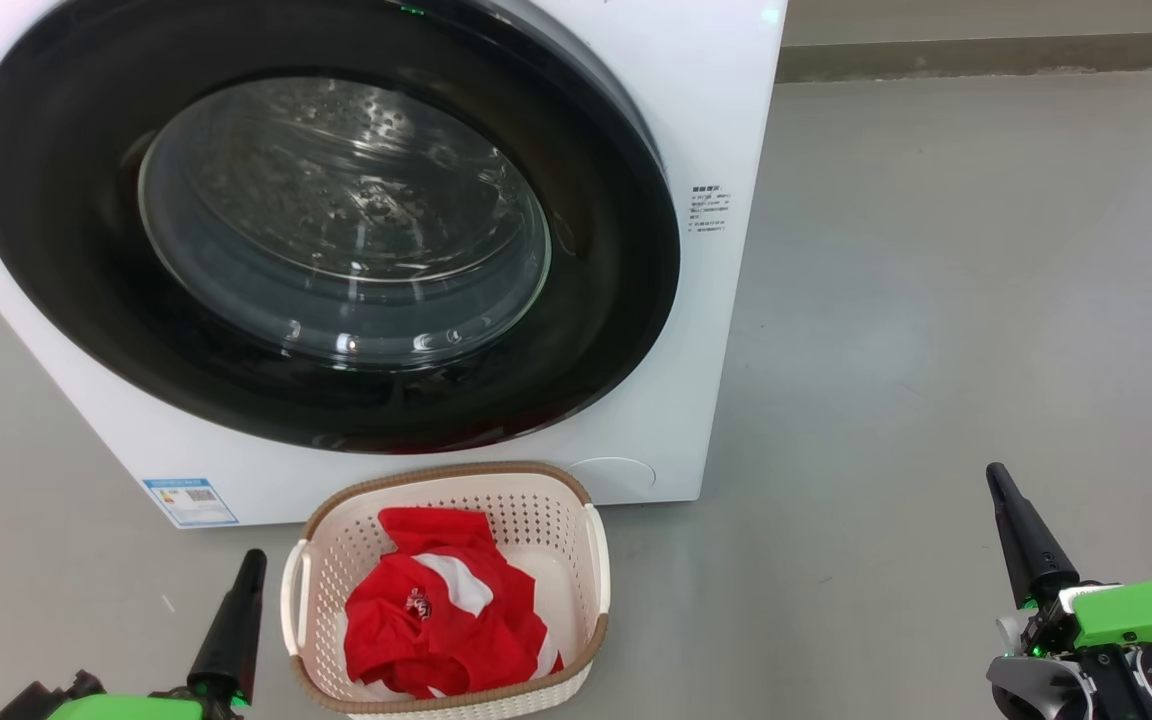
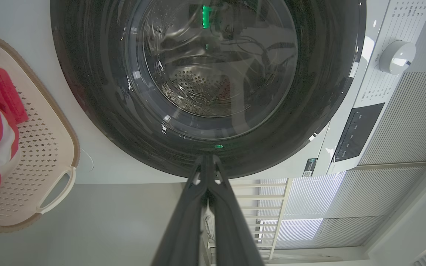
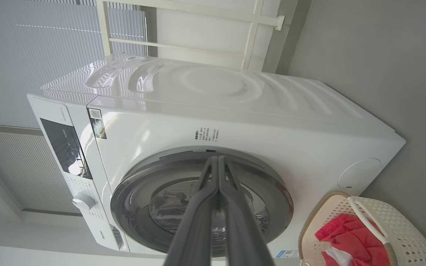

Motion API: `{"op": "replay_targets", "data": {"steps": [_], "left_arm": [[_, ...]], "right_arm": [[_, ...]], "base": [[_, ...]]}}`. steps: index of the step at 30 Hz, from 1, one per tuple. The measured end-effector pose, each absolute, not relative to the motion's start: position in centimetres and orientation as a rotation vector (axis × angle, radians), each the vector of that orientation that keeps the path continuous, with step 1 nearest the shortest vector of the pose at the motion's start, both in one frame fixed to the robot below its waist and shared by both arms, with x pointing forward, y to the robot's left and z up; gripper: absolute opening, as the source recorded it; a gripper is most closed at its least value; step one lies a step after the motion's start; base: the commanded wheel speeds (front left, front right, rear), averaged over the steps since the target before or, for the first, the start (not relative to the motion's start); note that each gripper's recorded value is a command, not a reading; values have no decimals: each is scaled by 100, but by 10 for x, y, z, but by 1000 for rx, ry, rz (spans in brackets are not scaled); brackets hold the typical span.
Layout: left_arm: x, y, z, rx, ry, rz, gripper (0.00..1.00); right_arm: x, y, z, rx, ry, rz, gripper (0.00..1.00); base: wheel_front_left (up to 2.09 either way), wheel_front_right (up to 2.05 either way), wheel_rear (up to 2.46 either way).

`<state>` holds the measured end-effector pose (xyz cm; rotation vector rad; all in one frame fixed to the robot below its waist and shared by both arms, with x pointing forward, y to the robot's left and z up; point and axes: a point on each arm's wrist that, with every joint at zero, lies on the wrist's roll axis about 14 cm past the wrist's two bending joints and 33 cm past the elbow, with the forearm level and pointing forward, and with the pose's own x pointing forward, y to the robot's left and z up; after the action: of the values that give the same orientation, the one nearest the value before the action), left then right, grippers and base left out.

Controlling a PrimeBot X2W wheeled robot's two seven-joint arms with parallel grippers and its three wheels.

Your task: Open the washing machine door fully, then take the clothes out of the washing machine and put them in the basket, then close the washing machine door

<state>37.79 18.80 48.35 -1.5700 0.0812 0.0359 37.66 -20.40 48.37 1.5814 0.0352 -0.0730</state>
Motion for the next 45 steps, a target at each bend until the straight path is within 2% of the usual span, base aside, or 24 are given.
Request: {"op": "replay_targets", "data": {"steps": [45], "left_arm": [[378, 188, 483, -1570, 81, 36, 0]], "right_arm": [[376, -205, 484, 1583, 35, -73, 0]], "base": [[0, 0, 0]]}}
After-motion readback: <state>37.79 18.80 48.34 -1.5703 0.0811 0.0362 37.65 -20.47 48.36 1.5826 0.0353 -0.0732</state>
